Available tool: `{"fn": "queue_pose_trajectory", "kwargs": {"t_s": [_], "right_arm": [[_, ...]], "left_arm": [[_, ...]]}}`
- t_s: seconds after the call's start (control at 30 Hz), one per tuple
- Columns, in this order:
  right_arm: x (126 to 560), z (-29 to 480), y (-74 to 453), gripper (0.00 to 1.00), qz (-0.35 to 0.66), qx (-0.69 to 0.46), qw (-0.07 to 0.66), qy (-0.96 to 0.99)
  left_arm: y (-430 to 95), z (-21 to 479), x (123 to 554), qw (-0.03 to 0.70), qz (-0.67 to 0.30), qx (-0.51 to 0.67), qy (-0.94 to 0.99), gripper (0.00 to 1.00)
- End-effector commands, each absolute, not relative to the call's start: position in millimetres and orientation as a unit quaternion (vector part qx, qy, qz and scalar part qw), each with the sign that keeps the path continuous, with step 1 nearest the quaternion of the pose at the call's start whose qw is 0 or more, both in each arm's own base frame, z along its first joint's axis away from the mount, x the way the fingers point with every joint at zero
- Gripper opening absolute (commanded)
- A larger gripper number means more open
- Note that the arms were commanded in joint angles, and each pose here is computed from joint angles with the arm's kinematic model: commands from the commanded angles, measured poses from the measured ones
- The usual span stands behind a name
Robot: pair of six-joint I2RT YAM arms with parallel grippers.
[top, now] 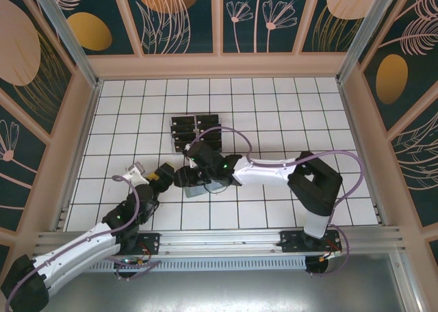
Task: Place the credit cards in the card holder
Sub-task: Flip over the card slot on the card holder.
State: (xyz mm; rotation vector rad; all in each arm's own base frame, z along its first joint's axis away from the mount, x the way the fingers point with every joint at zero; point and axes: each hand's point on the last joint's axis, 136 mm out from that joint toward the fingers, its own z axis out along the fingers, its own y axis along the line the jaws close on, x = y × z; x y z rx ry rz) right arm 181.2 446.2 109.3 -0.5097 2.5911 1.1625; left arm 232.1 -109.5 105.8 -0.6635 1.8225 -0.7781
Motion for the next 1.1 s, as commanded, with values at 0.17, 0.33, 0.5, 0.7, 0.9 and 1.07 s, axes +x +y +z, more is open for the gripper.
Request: {"fn": "queue_pose_trajectory", "kwargs": {"t_s": [0.17, 0.33, 0.5, 0.7, 0.9, 1.07], "right_arm": [[222.1, 107.4, 402.9, 0.42, 0.357, -0.150, 0.188, 0.903], [233.7, 78.0, 393.2, 0.34, 0.324, -0.157, 0.187, 0.914], [240.2, 48.7, 375.1, 0.30, 0.292, -0.149, 0.181, 0.927], [239.6, 25.7, 335.9, 0.29, 0.272, -0.107, 0.177, 0.940], [227.3, 11.8, 306.6, 0.29, 0.259, -0.070, 0.167, 0.949], [217.2, 10.7, 292.1, 0.29, 0.262, -0.041, 0.163, 0.950]], "left_arm": [[-120.9, 80.9, 232.1, 0.471, -0.286, -0.242, 0.799, 0.85], [-135.4, 72.3, 237.1, 0.449, -0.262, -0.209, 0.828, 0.86], [-151.2, 69.7, 244.4, 0.436, -0.249, -0.178, 0.846, 0.86], [-175.1, 67.0, 252.6, 0.419, -0.242, -0.125, 0.866, 0.86], [-184.4, 69.5, 259.2, 0.420, -0.241, -0.111, 0.868, 0.86], [-191.3, 80.7, 267.4, 0.431, -0.238, -0.100, 0.865, 0.86]]}}
